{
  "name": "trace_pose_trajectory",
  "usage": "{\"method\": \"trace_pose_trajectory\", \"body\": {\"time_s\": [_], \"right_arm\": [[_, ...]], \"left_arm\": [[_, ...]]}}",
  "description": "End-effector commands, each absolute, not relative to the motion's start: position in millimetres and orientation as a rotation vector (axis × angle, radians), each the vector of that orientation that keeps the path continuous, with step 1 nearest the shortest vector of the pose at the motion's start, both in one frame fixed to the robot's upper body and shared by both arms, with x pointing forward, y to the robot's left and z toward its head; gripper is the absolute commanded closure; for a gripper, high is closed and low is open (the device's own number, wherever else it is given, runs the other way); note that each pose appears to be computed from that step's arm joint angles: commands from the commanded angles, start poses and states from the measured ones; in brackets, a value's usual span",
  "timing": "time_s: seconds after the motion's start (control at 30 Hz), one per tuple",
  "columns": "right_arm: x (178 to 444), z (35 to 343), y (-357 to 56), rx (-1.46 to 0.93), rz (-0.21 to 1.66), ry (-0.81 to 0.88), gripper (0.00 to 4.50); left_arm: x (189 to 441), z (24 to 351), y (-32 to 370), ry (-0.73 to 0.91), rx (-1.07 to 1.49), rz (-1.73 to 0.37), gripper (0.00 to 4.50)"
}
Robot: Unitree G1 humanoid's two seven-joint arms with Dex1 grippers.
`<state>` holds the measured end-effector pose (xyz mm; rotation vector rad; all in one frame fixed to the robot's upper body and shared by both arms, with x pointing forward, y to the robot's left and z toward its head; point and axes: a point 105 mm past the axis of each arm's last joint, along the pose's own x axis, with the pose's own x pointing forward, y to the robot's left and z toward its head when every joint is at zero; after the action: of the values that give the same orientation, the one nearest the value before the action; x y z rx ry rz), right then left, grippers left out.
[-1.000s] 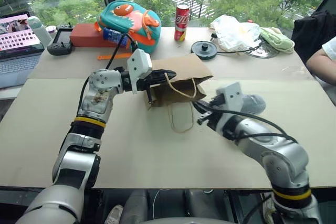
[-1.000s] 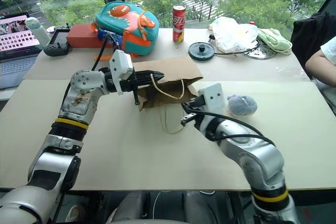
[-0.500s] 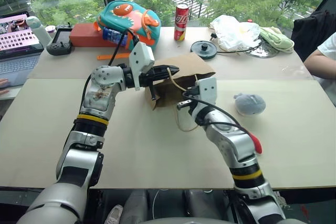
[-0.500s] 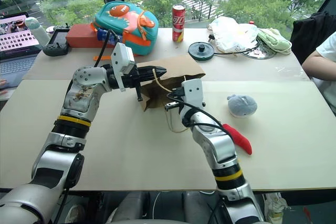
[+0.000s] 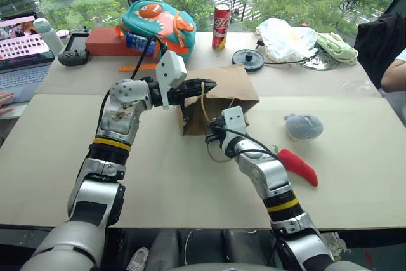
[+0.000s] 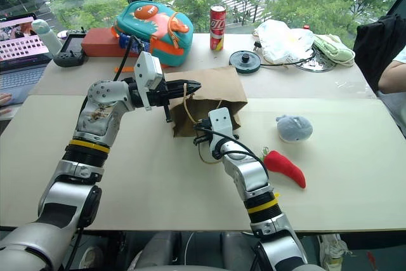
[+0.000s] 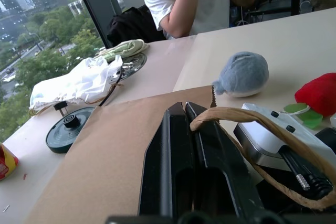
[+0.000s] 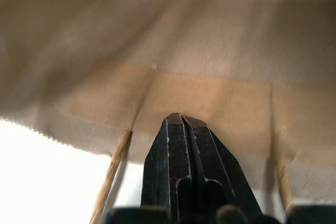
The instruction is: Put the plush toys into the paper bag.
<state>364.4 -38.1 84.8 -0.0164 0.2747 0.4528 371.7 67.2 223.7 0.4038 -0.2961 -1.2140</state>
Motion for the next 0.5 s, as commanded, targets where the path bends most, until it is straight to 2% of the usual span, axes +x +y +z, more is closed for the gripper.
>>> {"method": "trace_pose_trajectory", "body": {"time_s": [0.03, 0.3, 0.5], "right_arm": [[364.3, 82.0, -39.4, -0.035, 0.433, 0.319, 4.49], [362.6, 80.4, -40.2, -0.023, 0.425, 0.343, 4.49], [359.6, 75.4, -39.4, -0.027, 0.433, 0.362, 4.49]], "left_arm": [[369.8, 249.1, 66.7, -0.377, 0.422, -1.194, 4.50], [370.7, 251.1, 68.7, -0.379, 0.407, -1.173, 4.50], [380.5, 256.1, 77.4, -0.375, 0.391, -1.107, 4.50]]}}
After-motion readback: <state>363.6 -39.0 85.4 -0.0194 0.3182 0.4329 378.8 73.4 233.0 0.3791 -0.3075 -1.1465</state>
